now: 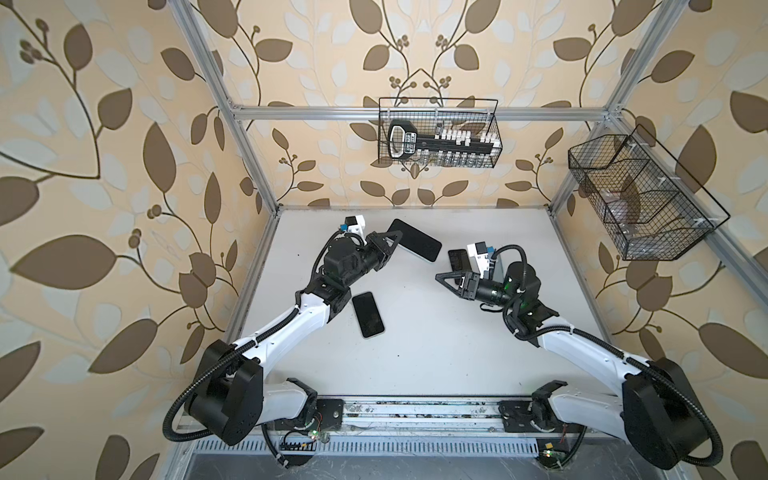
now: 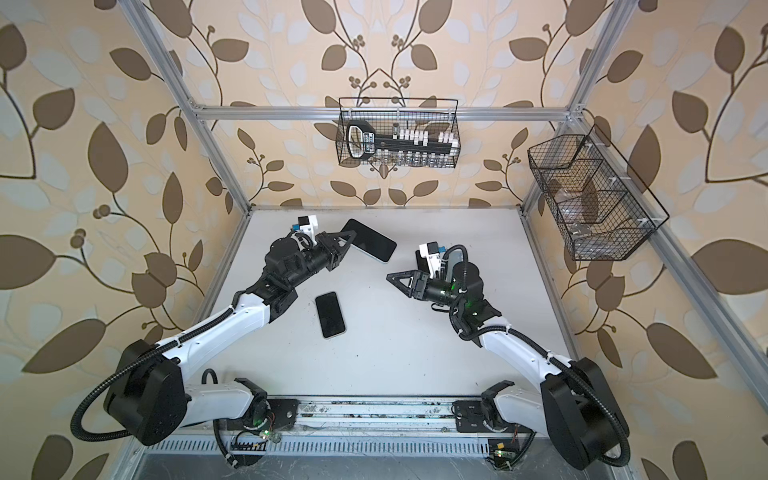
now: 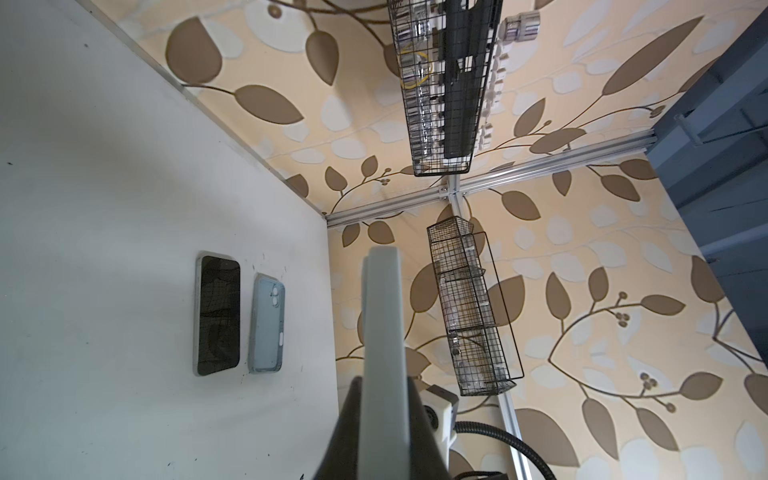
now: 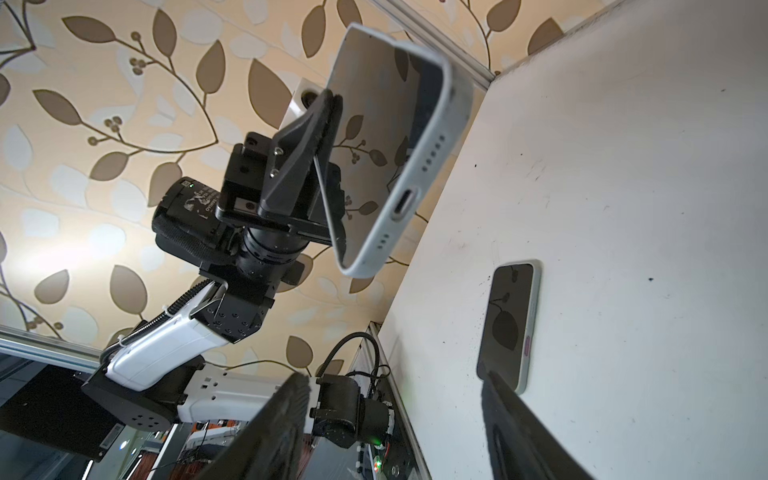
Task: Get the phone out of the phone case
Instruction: 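Raise the grey-cased phone with the left gripper while the right gripper swings back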
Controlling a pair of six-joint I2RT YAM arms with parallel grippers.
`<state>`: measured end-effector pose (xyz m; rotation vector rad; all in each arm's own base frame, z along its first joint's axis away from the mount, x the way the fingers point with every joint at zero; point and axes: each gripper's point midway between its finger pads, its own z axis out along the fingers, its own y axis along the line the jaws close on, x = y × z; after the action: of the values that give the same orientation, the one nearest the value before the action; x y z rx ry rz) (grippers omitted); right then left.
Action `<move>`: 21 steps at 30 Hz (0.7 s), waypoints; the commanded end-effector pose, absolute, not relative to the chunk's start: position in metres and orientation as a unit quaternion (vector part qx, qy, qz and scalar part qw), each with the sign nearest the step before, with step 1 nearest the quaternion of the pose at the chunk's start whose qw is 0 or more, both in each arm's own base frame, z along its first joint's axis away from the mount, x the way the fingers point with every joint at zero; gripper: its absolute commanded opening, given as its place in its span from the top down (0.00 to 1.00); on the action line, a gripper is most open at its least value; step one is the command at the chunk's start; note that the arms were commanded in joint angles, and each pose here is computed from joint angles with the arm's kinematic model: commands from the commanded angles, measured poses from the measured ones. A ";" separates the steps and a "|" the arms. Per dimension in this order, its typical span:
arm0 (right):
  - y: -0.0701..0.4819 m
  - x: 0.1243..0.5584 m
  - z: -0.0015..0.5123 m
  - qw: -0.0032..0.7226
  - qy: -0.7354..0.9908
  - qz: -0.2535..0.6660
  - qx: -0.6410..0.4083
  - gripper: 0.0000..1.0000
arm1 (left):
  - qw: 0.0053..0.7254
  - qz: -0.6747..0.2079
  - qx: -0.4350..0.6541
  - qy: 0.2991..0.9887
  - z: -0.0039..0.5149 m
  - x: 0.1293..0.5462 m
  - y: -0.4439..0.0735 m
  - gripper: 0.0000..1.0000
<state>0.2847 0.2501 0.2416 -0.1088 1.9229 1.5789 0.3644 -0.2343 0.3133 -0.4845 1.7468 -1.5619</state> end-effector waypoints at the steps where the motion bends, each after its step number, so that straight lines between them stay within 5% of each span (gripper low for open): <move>1: 0.261 0.289 0.274 0.341 0.696 0.630 -0.058 0.37 | 0.380 -0.664 -0.161 0.623 0.352 0.357 -0.238 1.00; 21: 0.278 0.314 0.286 0.339 0.672 0.657 -0.047 0.58 | 0.367 -0.664 -0.165 0.630 0.339 0.357 -0.241 1.00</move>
<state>0.3116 0.2738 0.2642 -0.1002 1.8217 1.6835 0.3662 -0.2371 0.3008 -0.5253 1.7446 -1.6095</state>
